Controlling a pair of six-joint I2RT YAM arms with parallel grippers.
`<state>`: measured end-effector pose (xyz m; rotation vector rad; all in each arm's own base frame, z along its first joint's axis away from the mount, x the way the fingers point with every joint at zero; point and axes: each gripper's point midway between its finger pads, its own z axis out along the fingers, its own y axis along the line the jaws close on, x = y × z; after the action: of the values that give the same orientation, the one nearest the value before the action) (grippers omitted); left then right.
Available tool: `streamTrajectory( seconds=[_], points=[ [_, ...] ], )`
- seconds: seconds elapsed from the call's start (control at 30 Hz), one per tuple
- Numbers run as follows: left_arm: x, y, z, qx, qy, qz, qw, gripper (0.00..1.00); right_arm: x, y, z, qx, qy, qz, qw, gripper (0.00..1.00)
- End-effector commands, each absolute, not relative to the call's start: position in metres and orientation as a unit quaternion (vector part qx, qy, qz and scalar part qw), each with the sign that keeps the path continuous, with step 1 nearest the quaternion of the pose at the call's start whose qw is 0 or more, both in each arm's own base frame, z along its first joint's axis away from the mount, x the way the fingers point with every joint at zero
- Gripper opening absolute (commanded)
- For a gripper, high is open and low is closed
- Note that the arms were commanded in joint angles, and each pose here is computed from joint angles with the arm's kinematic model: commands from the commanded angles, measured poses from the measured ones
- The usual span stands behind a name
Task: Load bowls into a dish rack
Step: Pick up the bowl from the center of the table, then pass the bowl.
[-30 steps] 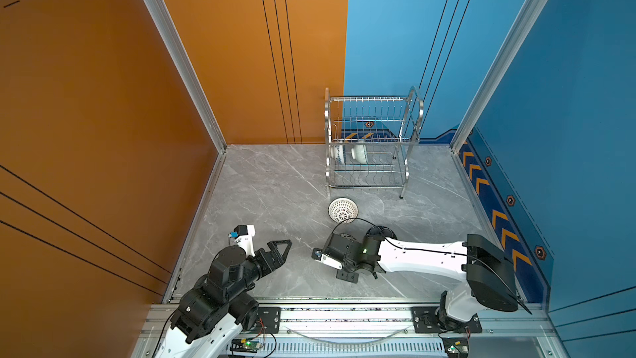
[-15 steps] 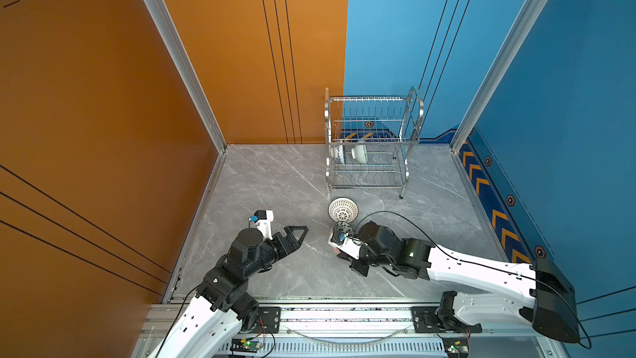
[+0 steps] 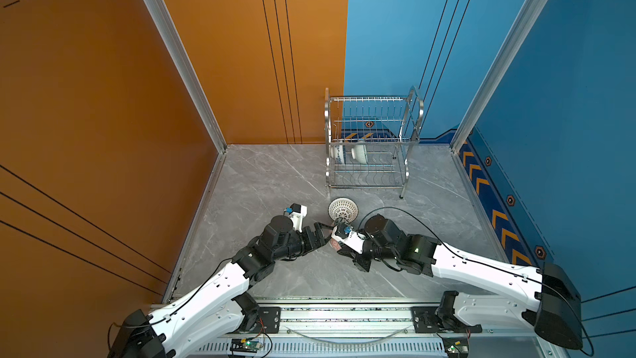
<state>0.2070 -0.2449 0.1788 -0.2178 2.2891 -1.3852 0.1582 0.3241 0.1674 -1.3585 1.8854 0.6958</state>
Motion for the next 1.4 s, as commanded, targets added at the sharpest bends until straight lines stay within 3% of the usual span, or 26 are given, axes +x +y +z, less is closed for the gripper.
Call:
streamTrajectory(
  seconds=[0.0, 0.73, 1.37],
  points=[
    [0.208, -0.257, 0.194, -0.063, 0.815, -0.530, 0.227, 0.98, 0.156, 0.330, 0.188, -0.518, 0.711, 0.297, 0.371, 0.00],
    [0.207, -0.271, 0.183, -0.060, 0.816, -0.544, 0.184, 0.88, 0.162, 0.330, 0.197, -0.499, 0.711, 0.317, 0.380, 0.00],
    [0.209, -0.275, 0.189, -0.051, 0.809, -0.558, 0.175, 0.87, 0.165, 0.329, 0.198, -0.489, 0.715, 0.325, 0.378, 0.00]
  ],
)
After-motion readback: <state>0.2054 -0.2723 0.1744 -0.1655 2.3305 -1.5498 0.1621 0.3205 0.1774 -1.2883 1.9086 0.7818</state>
